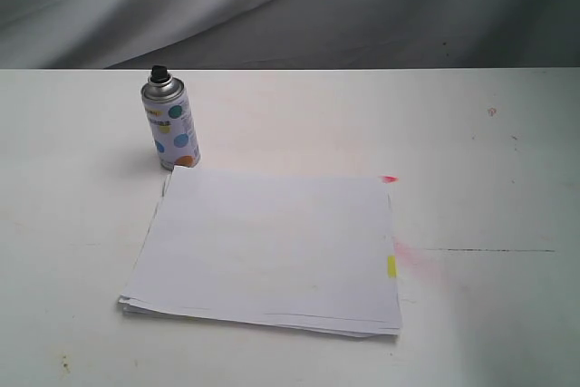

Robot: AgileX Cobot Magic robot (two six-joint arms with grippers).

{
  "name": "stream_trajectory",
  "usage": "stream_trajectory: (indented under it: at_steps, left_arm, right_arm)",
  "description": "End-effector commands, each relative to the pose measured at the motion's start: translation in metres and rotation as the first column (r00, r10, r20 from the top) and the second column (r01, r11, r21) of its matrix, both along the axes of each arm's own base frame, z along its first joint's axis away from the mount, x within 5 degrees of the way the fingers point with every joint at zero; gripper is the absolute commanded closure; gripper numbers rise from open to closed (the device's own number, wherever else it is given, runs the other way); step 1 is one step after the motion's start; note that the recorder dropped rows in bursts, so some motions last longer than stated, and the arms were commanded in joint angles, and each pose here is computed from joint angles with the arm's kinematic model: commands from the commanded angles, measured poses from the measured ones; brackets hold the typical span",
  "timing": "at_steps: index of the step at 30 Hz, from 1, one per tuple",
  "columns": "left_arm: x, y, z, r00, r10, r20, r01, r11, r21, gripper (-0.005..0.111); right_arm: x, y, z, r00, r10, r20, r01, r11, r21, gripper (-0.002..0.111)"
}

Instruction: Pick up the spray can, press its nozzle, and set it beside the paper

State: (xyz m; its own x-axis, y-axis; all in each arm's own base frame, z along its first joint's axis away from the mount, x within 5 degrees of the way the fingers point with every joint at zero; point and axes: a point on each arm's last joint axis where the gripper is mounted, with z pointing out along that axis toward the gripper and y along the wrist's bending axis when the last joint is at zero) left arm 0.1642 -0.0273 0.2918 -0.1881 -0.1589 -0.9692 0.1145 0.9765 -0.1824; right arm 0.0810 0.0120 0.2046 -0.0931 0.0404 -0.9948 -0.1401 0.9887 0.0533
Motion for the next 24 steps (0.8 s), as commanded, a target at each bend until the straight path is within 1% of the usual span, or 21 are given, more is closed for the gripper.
stream_trajectory:
  at_steps: [1, 3, 7, 10, 11, 13, 15, 17, 19, 21, 23, 24]
  left_arm:
    - [0.014, -0.005, -0.018, 0.99, -0.022, -0.136, 0.025, 1.0, 0.016, 0.107]
    - [0.022, -0.007, -0.029, 0.98, -0.021, -0.197, 0.026, 0.999, 0.021, 0.107]
    - [0.032, -0.015, -0.039, 0.977, -0.037, -0.211, 0.045, 0.998, 0.034, 0.107]
    - [0.034, -0.033, -0.044, 0.972, -0.11, -0.207, 0.121, 0.992, 0.04, 0.107]
    - [0.034, -0.042, -0.045, 0.968, -0.148, -0.204, 0.16, 0.986, 0.043, 0.107]
    - [0.035, -0.054, -0.049, 0.963, -0.181, -0.202, 0.19, 0.981, 0.029, 0.107]
    - [0.041, -0.061, -0.056, 0.966, -0.151, -0.208, 0.146, 0.989, -0.039, 0.107]
    - [0.049, -0.061, -0.067, 0.969, -0.08, -0.232, 0.059, 0.994, -0.097, 0.107]
    - [0.056, -0.062, -0.078, 0.965, -0.055, -0.257, 0.036, 0.996, -0.079, 0.107]
    - [0.063, -0.065, -0.092, 0.961, -0.05, -0.273, 0.046, 0.999, -0.024, 0.107]
    - [0.071, -0.068, -0.105, 0.963, -0.051, -0.266, 0.064, 0.997, 0.04, 0.107]
    - [0.075, -0.068, -0.109, 0.969, -0.043, -0.244, 0.059, 0.996, 0.061, 0.107]
  right_arm:
    - [0.0, 0.0, -0.001, 1.0, -0.002, -0.004, 0.002, 1.0, 0.0, 0.108]
    - [0.0, 0.0, -0.001, 1.0, -0.002, -0.004, 0.002, 1.0, 0.0, 0.108]
    - [0.0, 0.0, -0.001, 1.0, -0.002, -0.004, 0.002, 1.0, 0.0, 0.108]
    - [0.0, 0.0, -0.001, 1.0, -0.002, -0.004, 0.002, 1.0, 0.0, 0.108]
    - [0.0, 0.0, -0.001, 1.0, -0.002, -0.004, 0.002, 1.0, 0.0, 0.108]
    - [0.0, 0.0, -0.001, 1.0, -0.002, -0.004, 0.002, 1.0, 0.0, 0.108]
    - [0.0, 0.0, -0.001, 1.0, -0.002, -0.004, 0.002, 1.0, 0.0, 0.108]
    - [0.0, 0.0, -0.001, 1.0, -0.002, -0.004, 0.002, 1.0, 0.0, 0.108]
    - [0.0, 0.0, -0.001, 1.0, -0.002, -0.004, 0.002, 1.0, 0.0, 0.108]
    - [0.0, 0.0, -0.001, 1.0, -0.002, -0.004, 0.002, 1.0, 0.0, 0.108]
    - [0.0, 0.0, -0.001, 1.0, -0.002, -0.004, 0.002, 1.0, 0.0, 0.108]
    - [0.0, 0.0, -0.001, 1.0, -0.002, -0.004, 0.002, 1.0, 0.0, 0.108]
